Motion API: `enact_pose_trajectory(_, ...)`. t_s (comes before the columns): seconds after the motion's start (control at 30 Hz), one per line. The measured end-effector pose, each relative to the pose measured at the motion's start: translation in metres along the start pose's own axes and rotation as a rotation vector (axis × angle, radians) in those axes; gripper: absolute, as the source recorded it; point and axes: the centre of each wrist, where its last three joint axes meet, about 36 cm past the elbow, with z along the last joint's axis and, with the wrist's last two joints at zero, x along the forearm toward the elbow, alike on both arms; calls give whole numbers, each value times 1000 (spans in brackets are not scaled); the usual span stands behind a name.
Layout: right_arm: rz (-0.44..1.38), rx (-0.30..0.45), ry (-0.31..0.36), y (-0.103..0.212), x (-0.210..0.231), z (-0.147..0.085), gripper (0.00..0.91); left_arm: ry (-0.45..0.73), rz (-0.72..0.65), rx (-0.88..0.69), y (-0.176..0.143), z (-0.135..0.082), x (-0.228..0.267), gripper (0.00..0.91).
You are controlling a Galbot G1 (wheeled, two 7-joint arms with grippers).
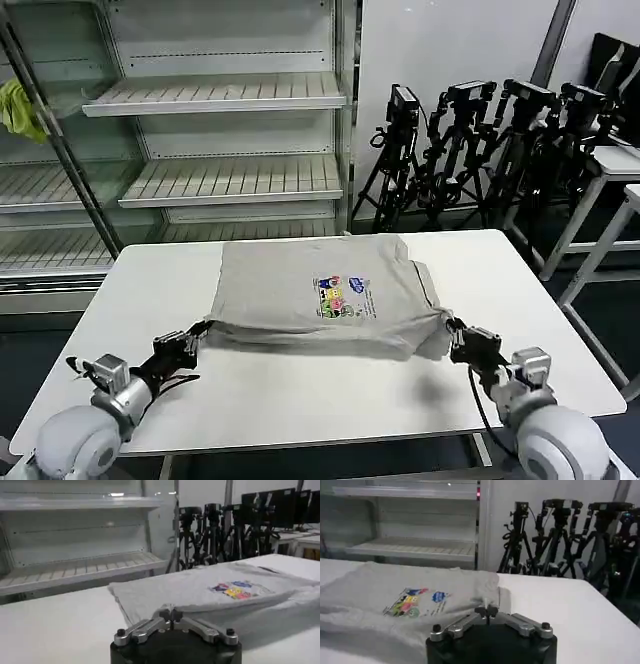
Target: Fold and organize the clothes.
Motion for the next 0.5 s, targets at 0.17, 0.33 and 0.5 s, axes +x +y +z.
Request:
enact_pose_trajectory(0.17,-5,13,-5,0,-30,-5,0,1,1,5,3,3,-20,50)
enact_pose_trajectory(0.33,-13,28,-2,4,-57,-8,0,-1,1,3,8,3,-39,50)
enact_pose_trajectory(0.5,-18,43,4,7,-79,-7,0,-4,-2,1,12,4,-57,50)
